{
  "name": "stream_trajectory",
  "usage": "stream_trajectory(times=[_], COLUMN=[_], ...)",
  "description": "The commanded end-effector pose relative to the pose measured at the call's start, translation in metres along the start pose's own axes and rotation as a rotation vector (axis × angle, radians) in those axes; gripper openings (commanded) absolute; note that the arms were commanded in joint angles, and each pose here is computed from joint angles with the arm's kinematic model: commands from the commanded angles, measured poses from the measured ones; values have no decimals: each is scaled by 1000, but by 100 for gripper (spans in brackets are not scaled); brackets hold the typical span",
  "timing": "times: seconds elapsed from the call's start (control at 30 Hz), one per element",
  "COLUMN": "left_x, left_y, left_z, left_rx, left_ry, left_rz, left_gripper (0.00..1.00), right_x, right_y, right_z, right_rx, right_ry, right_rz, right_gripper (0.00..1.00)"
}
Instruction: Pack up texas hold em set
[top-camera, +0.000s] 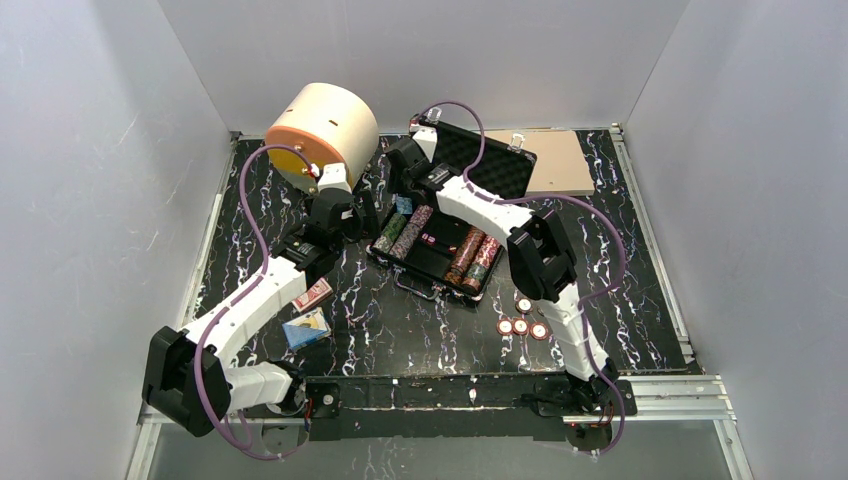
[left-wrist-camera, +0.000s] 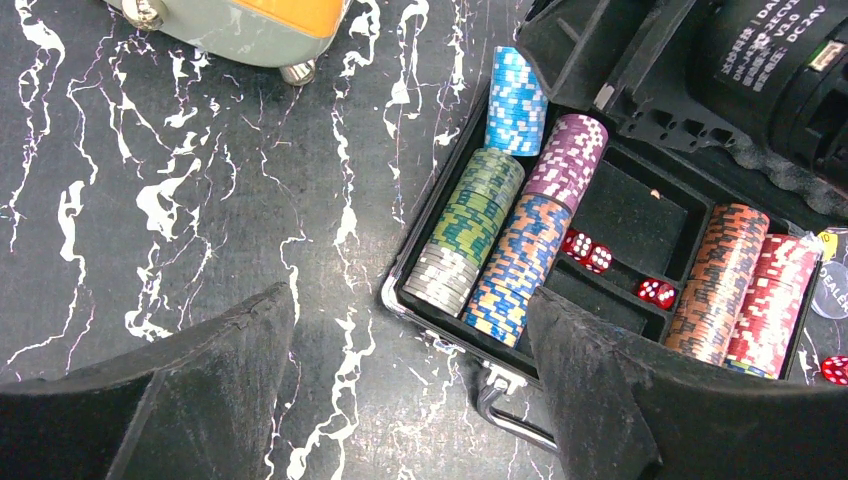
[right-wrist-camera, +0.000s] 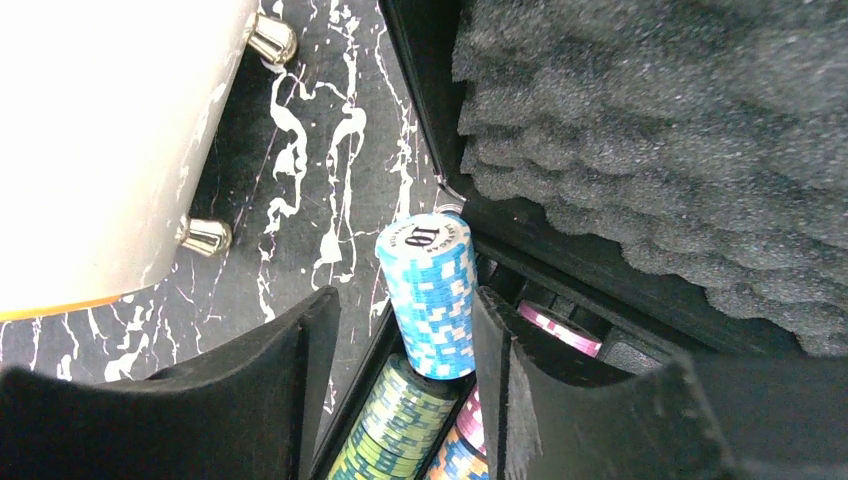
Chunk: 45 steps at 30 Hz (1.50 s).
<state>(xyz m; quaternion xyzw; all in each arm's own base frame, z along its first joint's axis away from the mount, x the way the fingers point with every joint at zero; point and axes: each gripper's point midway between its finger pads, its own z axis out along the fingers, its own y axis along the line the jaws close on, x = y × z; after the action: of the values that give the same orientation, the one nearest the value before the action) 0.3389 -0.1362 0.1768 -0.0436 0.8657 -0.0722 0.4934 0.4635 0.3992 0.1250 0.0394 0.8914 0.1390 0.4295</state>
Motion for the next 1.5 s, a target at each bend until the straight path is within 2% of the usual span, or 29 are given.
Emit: stream_trajectory(times=[0.0,0.37,0.7,0.77,0.9,1.13,1.47], left_x=[-16,-14,-12,-13,-14,-14,-15], left_y=[0,4,5,5,5,5,7], left_z=[-4,-5,-4,-3,-4,-4,-9], left_rx=[-11,-25,-31,-31,-31,-28,-29], left_ry=[-34,-35,-32,-33,-37,-42,-52], left_rz=[-6,0,4,6,6,3,6], left_gripper=[84,84,84,84,84,84,85], right_x=[5,35,29,24,5,-32,-42], right_y=[4,-2,-12,-13,-9,0,-4], right_z=[2,26,36,36,22,-16,-47], right_rx=[-12,17,48,52,18,-53,-69], right_ry=[22,96,65,57,-10,-103,-96], right_rz=[-15,-34,-43,-39,-21,49,147], right_gripper=[60,55,39,32,23,18,16])
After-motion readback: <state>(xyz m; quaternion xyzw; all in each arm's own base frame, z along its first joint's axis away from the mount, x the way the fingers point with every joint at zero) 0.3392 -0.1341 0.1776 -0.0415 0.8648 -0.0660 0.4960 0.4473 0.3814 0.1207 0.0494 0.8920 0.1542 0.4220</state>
